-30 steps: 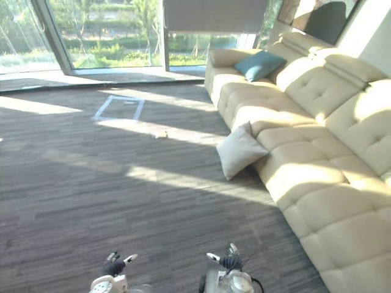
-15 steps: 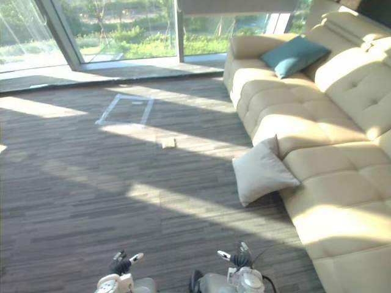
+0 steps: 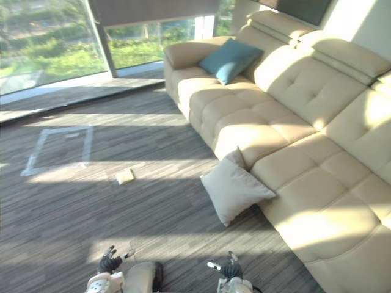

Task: Pick up cushions and gather them together orderly.

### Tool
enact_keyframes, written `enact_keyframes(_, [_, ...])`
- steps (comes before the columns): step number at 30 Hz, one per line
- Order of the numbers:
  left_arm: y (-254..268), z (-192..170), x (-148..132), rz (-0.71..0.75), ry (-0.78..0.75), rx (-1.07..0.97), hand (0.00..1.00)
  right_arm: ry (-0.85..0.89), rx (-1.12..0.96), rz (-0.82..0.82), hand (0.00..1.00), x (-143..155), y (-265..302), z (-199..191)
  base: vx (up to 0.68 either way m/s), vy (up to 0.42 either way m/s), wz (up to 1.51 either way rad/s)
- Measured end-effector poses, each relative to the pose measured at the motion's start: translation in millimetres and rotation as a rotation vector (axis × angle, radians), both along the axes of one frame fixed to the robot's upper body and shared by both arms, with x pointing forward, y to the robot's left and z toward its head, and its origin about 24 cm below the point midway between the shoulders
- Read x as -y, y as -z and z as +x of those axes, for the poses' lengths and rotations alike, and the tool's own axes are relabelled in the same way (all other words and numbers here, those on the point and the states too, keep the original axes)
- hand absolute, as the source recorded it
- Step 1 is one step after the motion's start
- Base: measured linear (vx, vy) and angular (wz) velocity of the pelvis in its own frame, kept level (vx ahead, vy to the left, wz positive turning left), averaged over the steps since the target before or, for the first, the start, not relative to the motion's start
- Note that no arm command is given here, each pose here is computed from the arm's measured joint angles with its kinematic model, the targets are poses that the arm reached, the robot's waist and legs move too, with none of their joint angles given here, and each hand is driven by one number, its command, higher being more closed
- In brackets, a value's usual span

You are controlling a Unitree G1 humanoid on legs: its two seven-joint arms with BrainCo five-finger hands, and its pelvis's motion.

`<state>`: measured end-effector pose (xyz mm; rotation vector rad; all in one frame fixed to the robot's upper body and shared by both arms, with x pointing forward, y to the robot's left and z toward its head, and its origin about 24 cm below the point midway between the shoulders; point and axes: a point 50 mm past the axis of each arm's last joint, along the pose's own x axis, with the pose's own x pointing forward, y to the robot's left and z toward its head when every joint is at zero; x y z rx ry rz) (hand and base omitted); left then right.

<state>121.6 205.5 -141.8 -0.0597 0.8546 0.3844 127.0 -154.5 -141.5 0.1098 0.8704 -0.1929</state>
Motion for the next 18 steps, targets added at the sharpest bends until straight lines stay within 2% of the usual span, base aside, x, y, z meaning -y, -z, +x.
enact_keyframes(8, [6.3, -5.7, 9.4, -0.015, 0.049, -0.049, 0.00, 0.001, 0.051, -0.021, 0.00, 7.7, -6.5, 17.2, 0.43, 0.073, -0.37])
enact_keyframes(13, [5.2, -1.8, 22.2, -0.060, 0.038, -0.018, 0.00, 0.040, 0.059, -0.036, 0.00, 18.1, -8.1, 17.8, 0.56, -0.107, -0.01])
enact_keyframes(18, [0.8, 2.1, 13.0, -0.042, 0.009, 0.013, 0.00, 0.029, 0.025, -0.014, 0.00, 9.7, -3.2, 12.4, 0.42, -0.106, -0.45])
